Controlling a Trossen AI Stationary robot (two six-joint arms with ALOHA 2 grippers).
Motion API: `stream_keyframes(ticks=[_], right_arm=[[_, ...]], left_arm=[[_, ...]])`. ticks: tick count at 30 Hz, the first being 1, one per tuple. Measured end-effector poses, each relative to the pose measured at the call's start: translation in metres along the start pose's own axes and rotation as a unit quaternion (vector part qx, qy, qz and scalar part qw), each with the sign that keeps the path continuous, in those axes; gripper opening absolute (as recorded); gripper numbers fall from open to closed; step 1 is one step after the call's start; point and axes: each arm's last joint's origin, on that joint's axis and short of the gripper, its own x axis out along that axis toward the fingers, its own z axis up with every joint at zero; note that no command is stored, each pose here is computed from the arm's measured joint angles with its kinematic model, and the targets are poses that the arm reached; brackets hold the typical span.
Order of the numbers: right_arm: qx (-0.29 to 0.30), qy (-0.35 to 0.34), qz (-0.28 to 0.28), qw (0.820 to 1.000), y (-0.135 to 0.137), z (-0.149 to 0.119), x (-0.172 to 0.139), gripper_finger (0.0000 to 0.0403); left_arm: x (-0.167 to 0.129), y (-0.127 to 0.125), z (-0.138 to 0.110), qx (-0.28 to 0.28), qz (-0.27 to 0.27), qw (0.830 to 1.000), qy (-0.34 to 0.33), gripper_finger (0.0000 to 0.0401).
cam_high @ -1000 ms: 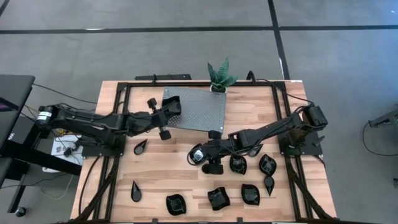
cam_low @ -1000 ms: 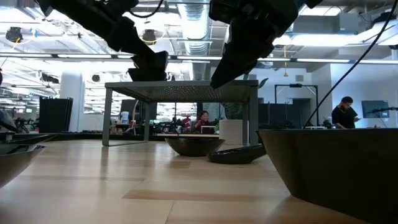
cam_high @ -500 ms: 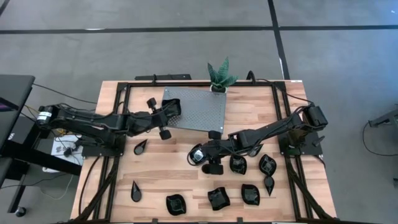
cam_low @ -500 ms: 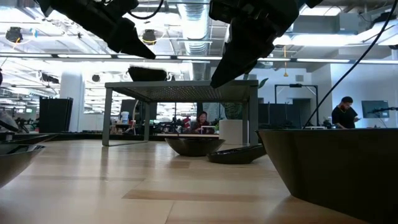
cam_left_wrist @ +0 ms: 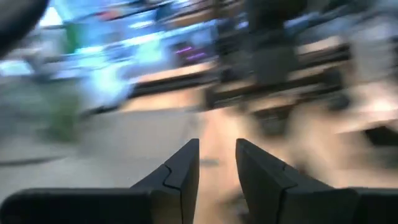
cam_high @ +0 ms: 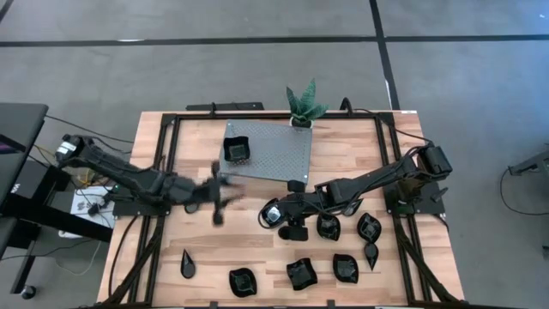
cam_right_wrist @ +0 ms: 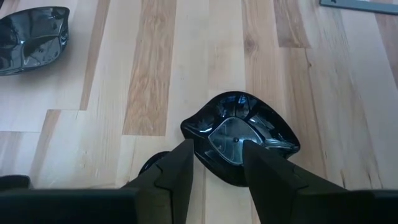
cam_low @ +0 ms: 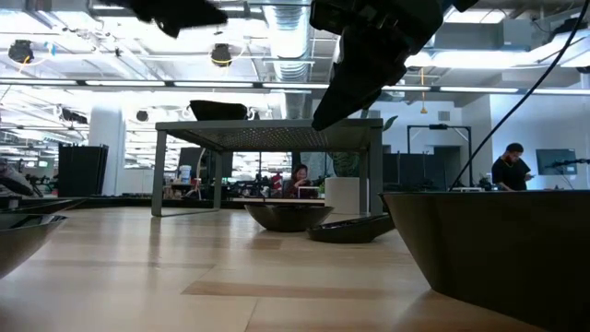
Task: Pick & Place Mini shaped plates
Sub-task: Put the black leaf shaped plate on the shelf
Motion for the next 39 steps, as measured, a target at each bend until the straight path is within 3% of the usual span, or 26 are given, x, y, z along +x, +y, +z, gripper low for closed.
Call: stream_keyframes(ticks=[4,10,18,26,31,39], right_arm=[[0.0,-0.001,0.0,1.0,0.0,0.0,0.0,0.0133],[-0.001,-0.003,-0.001,1.0,-0.001,0.001,0.0,0.0133],[0.001,-0.003,-0.004,1.0,-0.004,0.001,0.001,0.0135],[-0.006,-0.003,-0.003,1.0,-0.004,0.001,0.0,0.0134],[-0.054,-0.003,0.0,0.999,0.001,0.0,0.003,0.014],[-0.141,0.023,0.011,0.99,0.019,-0.016,0.036,0.0145]], left_arm=[[-0.018,-0.034,0.006,-0.062,-0.129,0.989,-0.021,0.0101],[-0.032,-0.076,0.002,-0.076,-0.207,0.975,-0.017,0.0099],[-0.003,-0.107,-0.019,-0.068,-0.197,0.978,-0.006,0.0099],[0.033,-0.111,-0.054,-0.045,-0.151,0.985,0.064,0.0101],[0.049,-0.106,-0.071,-0.049,-0.116,0.987,0.098,0.0122],[0.049,-0.096,-0.063,-0.062,-0.094,0.991,0.079,0.013]])
